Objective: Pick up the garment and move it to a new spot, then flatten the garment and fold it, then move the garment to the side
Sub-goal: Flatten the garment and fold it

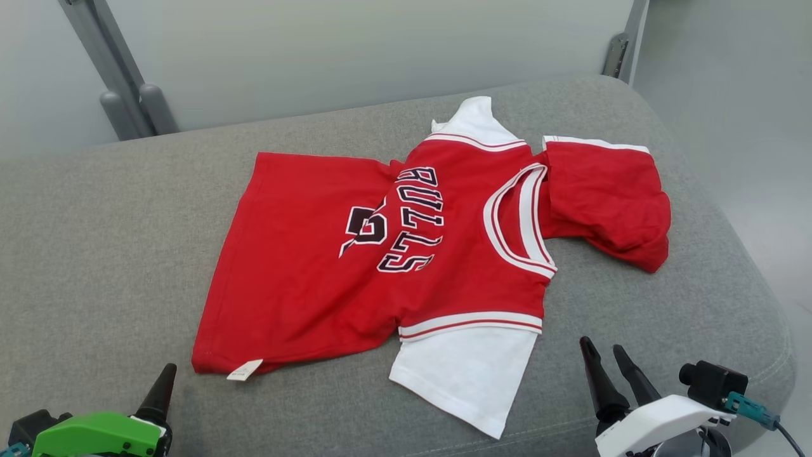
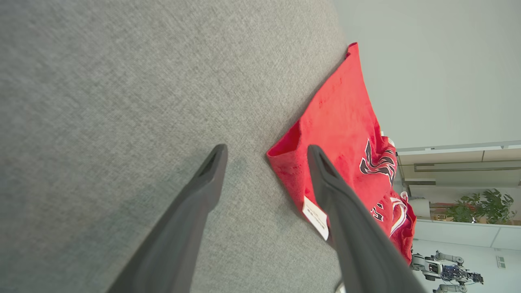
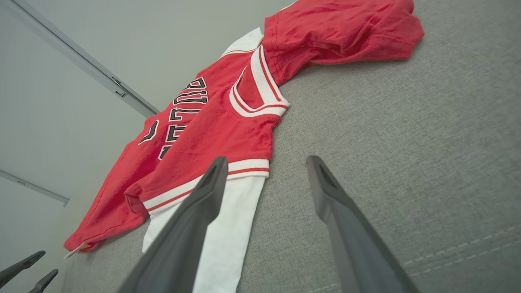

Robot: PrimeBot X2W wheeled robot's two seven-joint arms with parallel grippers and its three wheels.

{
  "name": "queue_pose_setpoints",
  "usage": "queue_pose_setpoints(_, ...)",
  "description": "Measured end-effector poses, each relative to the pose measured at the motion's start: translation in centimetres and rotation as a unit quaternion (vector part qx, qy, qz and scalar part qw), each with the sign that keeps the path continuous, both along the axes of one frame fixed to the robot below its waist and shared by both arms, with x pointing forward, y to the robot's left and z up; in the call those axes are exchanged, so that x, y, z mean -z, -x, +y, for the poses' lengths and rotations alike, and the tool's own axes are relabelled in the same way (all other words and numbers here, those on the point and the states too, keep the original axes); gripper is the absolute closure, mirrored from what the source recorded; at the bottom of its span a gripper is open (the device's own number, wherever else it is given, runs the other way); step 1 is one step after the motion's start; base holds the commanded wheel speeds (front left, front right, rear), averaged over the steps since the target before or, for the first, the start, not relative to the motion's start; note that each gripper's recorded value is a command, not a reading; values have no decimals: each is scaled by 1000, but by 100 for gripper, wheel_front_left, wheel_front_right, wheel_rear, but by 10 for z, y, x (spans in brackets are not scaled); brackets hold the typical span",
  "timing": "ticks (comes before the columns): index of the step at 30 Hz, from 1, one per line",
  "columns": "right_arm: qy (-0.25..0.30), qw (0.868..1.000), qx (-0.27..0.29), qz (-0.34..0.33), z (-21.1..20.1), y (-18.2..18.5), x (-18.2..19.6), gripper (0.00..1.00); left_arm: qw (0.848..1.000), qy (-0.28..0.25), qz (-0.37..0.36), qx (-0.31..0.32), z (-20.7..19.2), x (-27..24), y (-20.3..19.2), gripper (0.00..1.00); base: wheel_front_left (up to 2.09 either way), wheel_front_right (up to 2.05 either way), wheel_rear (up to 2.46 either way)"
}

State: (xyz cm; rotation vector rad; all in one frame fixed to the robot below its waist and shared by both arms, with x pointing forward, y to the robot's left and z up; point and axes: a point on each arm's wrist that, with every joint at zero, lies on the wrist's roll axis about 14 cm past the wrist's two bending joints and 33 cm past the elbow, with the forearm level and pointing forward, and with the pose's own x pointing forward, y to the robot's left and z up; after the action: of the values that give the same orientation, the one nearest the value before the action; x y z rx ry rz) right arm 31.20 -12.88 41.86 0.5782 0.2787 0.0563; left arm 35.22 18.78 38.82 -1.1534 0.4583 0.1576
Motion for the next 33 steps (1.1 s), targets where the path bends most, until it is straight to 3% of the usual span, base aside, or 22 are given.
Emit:
queue_pose_setpoints(15, -1, 1000, -10, -18, 7, 3, -12, 0, 998, 24, 14, 48, -18, 1, 7, 0, 0, 0, 0)
queue_pose_setpoints(33, 1, 1000, 0, -7, 1, 5, -11, 0, 995, 53, 18, 83, -49, -1, -15, 0, 0, 0, 0)
